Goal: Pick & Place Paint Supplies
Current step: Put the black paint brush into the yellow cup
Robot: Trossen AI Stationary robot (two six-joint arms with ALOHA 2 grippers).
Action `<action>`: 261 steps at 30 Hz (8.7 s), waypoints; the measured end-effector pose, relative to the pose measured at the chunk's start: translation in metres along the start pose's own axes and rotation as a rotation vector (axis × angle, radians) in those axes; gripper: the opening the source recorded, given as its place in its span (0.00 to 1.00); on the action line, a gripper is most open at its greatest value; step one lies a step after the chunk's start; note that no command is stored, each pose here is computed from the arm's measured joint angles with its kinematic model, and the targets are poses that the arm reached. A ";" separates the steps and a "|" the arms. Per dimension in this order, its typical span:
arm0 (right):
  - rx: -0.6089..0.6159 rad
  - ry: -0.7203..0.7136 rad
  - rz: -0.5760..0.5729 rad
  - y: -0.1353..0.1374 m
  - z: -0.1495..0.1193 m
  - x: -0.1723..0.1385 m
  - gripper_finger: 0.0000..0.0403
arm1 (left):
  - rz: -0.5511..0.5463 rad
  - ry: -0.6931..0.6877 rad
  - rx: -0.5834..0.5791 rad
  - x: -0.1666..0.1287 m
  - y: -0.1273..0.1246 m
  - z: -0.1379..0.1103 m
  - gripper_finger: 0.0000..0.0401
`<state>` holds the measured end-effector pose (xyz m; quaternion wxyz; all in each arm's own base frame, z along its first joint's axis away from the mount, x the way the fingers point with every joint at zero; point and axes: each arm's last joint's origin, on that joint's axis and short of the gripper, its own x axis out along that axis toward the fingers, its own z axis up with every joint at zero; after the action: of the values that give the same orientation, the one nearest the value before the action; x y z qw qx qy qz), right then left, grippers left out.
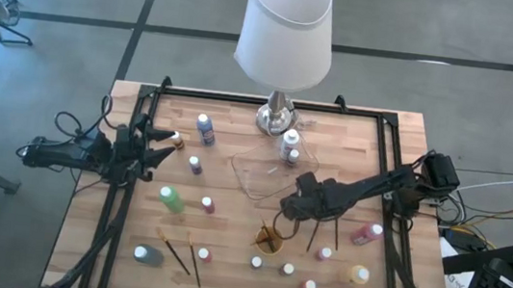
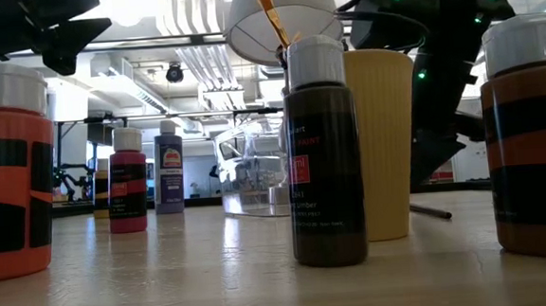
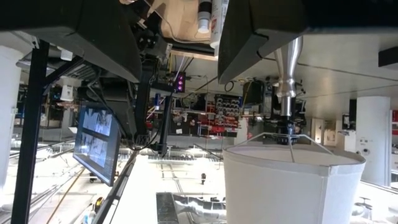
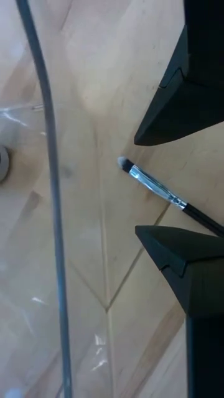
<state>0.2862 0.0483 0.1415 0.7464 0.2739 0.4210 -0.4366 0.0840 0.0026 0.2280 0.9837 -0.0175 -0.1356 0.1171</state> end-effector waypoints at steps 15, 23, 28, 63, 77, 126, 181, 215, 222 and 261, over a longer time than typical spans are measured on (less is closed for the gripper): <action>0.013 -0.011 0.023 0.001 0.003 0.006 0.60 | 0.000 0.000 0.000 0.000 0.000 0.000 0.54; 0.033 -0.025 0.064 -0.005 -0.004 0.016 0.54 | 0.000 0.000 0.000 0.000 0.000 0.000 0.54; 0.044 -0.022 0.053 -0.010 -0.009 0.020 0.50 | 0.000 0.000 0.000 0.000 0.000 0.000 0.54; 0.045 -0.040 0.021 -0.019 -0.011 0.026 0.03 | 0.000 0.000 0.000 0.000 0.000 0.000 0.54; 0.032 -0.028 0.050 -0.018 -0.012 0.019 0.02 | 0.000 0.000 0.000 0.000 0.000 0.000 0.54; -0.096 -0.589 0.226 0.013 -0.044 -0.063 0.02 | 0.000 0.000 0.000 0.000 0.000 0.000 0.54; -0.669 -1.003 0.279 0.149 0.039 -0.235 0.02 | 0.000 0.001 0.000 0.000 0.000 0.000 0.54; -0.614 -1.291 0.956 0.031 0.030 -0.172 0.02 | 0.000 0.025 0.008 0.001 0.000 -0.002 0.54; -0.640 -1.366 1.014 0.018 -0.005 -0.158 0.02 | 0.000 0.035 0.011 0.001 0.000 -0.003 0.54; -0.404 -1.224 1.037 0.069 -0.063 -0.098 0.02 | -0.001 0.049 0.016 0.001 0.000 -0.005 0.54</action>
<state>0.2969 0.1711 0.1983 0.9852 0.0078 -0.1691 -0.0248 0.0863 0.0024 0.2237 0.9868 -0.0126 -0.1106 0.1175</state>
